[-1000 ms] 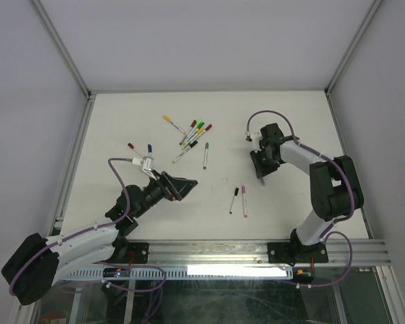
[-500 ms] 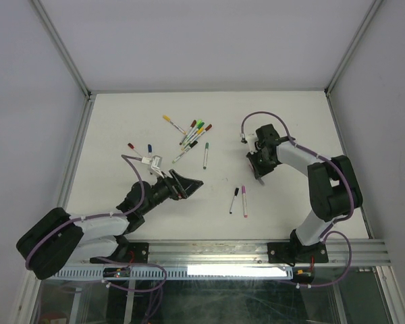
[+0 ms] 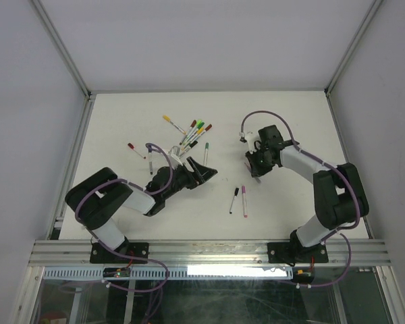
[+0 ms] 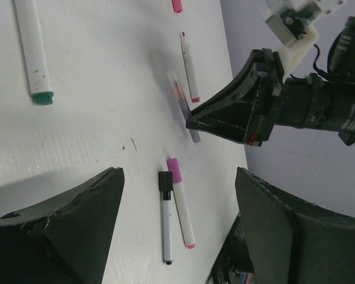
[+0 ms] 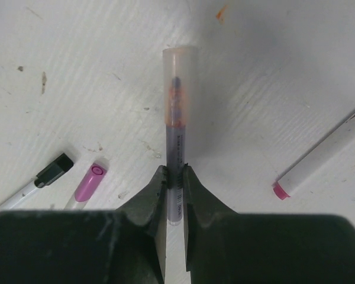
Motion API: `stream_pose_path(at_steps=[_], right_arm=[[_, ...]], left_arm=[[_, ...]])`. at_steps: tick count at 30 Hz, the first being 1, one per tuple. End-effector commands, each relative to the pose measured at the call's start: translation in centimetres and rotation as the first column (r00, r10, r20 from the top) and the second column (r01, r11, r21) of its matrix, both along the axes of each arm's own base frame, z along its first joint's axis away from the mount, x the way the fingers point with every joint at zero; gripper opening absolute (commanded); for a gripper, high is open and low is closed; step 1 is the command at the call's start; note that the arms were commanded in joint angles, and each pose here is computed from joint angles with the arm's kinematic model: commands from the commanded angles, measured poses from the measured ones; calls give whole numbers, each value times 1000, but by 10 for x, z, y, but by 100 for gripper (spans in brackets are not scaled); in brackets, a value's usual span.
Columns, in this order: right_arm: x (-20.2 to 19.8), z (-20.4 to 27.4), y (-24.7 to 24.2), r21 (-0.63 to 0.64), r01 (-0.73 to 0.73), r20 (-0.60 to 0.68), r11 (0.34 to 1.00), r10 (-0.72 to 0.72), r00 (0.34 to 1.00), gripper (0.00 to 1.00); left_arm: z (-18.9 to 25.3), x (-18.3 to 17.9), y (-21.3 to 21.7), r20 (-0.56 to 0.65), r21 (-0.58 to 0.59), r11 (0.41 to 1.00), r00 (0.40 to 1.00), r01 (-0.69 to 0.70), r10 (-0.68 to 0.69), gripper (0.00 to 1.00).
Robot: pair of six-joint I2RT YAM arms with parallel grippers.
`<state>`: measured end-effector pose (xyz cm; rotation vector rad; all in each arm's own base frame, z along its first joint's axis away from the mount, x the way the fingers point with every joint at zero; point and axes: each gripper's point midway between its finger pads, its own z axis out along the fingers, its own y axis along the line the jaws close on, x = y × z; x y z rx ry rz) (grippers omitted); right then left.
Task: Open the pen caps
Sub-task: Pick up the pen from the center of the board, then open the pen cap from the pen.
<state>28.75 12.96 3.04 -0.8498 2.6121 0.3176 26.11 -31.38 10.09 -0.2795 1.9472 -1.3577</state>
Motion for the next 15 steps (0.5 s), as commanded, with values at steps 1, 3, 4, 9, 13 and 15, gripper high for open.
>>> stream_pose_path(at_steps=[1,3,4,9,13,15], right_arm=[[16,32,20,105,-64,143,992,48,988,0],[15,38,24,133,-82,165,988,60,984,0],[15,43,26,150,-94,188,984,65,980,0],[9,60,40,229,-168,253,959,108,961,0],[3,69,46,266,-208,279,941,131,951,0],[1,73,49,283,-224,287,933,141,948,0]], left_arm=[[35,19,-22,57,-142,990,998,-5,13,77],[36,24,-28,58,-162,987,998,-2,11,77],[35,26,-32,62,-169,986,998,2,9,77],[42,39,-52,107,-207,978,994,31,-9,77],[58,41,-65,204,-283,955,979,89,-31,76],[59,42,-70,223,-289,953,974,95,-29,76]])
